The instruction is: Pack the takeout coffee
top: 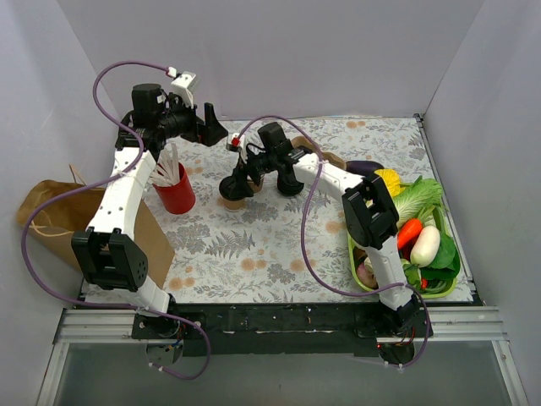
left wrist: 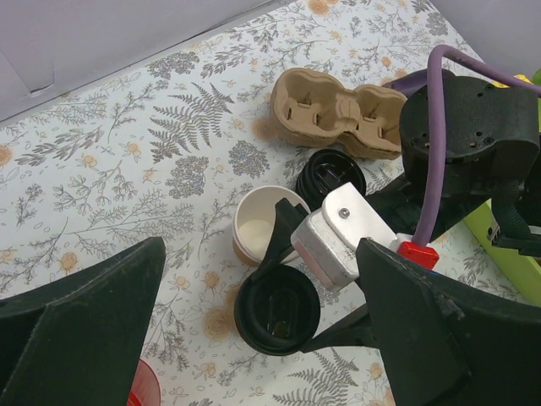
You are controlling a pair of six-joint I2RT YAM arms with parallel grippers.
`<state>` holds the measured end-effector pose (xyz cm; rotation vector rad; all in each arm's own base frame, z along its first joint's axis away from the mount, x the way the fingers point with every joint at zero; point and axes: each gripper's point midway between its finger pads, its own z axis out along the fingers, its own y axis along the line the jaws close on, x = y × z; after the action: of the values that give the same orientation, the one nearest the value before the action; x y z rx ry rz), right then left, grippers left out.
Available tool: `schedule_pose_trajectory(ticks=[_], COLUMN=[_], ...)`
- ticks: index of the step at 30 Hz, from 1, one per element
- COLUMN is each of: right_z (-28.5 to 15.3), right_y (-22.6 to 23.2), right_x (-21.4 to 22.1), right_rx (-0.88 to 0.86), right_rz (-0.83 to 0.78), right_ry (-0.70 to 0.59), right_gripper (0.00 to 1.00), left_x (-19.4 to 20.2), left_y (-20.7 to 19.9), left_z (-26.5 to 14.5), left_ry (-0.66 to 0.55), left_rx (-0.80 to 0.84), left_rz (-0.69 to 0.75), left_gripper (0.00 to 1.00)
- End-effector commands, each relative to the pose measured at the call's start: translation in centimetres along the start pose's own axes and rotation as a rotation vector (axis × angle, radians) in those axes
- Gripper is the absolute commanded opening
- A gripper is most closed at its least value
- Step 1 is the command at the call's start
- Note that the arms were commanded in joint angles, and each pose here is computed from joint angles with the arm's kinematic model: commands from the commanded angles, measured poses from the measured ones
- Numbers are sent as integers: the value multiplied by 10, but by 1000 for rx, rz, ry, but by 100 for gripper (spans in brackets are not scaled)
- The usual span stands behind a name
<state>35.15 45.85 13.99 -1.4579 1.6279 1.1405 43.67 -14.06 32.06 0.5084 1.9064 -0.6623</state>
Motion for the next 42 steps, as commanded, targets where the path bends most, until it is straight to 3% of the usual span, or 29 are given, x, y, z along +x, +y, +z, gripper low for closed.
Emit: schedule_pose_trajectory(ticks=[1,6,8,12,17,23,27,31,32,33,36,42], right_z=[9,18,24,24,25,26,25,25,26,25,26,28], right_y=[-11,-19,-18,-22,-26,-26,-26,-27,-27,-27,-26,-28], right_x=[-33,-32,-26,-25,-23,-13,-4,3,5,5,8,8], right_rx=[76,106,100,115,116,98,96,99,97,96,92,90], right_rz=[-100,-142,-153,-147,-112,-54,-29,3,14,17,26,34], right_ry=[-71,-65,-58,-68,-91,-85,-69,-63,-62,-61,-57,-60], right_gripper=[86,91,93,96,97,97,97,96,96,96,96,96], left_x=[-20,-12,-3,30,75,84,97,110,112,116,126,147], left_y=[-14,0,16,21,12,11,5,1,0,0,2,10], left_z=[-26,-32,-38,-42,-34,-21,-11,-2,-1,0,5,24], left_ry=[-48,-35,-26,57,178,190,221,239,243,249,265,319], left_rx=[-11,-118,-219,-258,-194,-153,-96,-44,-39,-37,-31,8], left_rz=[62,10,-108,-234,-338,-383,-466,-554,-578,-594,-617,-654], left_gripper=[98,98,98,98,98,98,92,66,45,31,2,0])
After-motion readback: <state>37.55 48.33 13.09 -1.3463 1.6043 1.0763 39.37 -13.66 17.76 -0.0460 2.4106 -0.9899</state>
